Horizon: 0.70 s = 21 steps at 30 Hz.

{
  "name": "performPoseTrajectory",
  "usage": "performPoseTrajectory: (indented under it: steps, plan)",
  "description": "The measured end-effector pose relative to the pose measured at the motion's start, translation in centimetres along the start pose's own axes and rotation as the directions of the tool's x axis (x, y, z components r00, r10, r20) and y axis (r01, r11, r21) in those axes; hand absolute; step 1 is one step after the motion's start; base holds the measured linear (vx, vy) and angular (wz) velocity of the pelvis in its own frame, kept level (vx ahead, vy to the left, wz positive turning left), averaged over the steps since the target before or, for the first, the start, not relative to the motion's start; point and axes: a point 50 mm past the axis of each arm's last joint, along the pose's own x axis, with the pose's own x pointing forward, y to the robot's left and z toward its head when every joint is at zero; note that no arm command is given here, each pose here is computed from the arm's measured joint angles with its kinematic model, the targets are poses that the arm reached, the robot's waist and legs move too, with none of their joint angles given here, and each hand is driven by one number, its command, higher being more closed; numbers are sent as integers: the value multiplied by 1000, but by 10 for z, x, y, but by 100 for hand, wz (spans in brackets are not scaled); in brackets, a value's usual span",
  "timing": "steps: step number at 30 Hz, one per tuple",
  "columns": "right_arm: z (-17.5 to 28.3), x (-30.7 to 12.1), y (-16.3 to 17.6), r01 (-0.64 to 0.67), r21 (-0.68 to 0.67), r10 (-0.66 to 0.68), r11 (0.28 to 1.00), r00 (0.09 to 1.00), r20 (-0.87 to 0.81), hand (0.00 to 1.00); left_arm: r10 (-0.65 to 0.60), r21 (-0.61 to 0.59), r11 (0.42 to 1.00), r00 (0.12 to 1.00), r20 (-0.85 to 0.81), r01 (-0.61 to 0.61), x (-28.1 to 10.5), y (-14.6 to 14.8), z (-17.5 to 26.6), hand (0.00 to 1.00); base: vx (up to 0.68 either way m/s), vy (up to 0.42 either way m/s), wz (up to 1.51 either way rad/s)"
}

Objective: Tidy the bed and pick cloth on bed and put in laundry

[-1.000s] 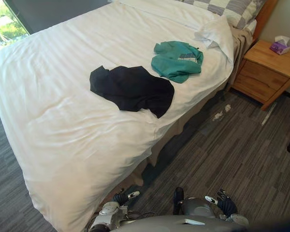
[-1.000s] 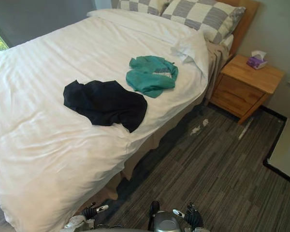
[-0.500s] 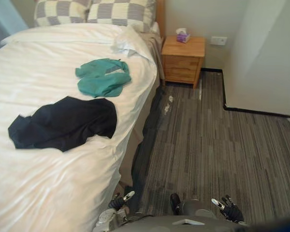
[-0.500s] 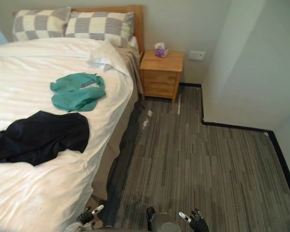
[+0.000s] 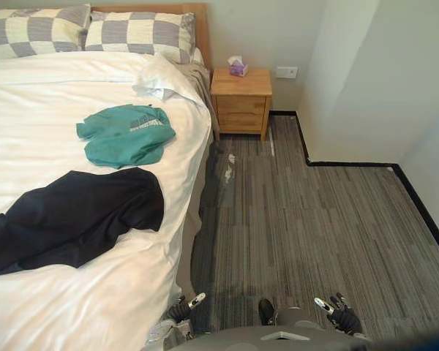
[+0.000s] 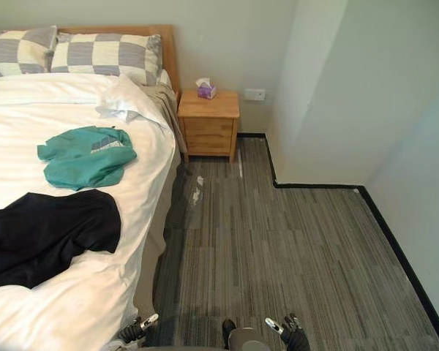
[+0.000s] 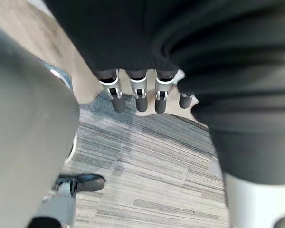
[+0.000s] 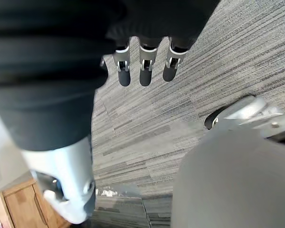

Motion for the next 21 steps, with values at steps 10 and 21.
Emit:
performPoseTrajectory:
  steps: [10, 21]
  plan:
    - [-1, 3, -2, 20, -12, -20, 1000, 999, -37, 0, 9, 32, 999, 1000, 3, -9, 1, -2, 3, 0, 60, -91, -9]
    - [8, 10, -2, -1, 28, 2, 1000, 999, -34, 0, -19, 74, 997, 1000, 3, 18, 2, -5, 7, 0, 1, 8, 4]
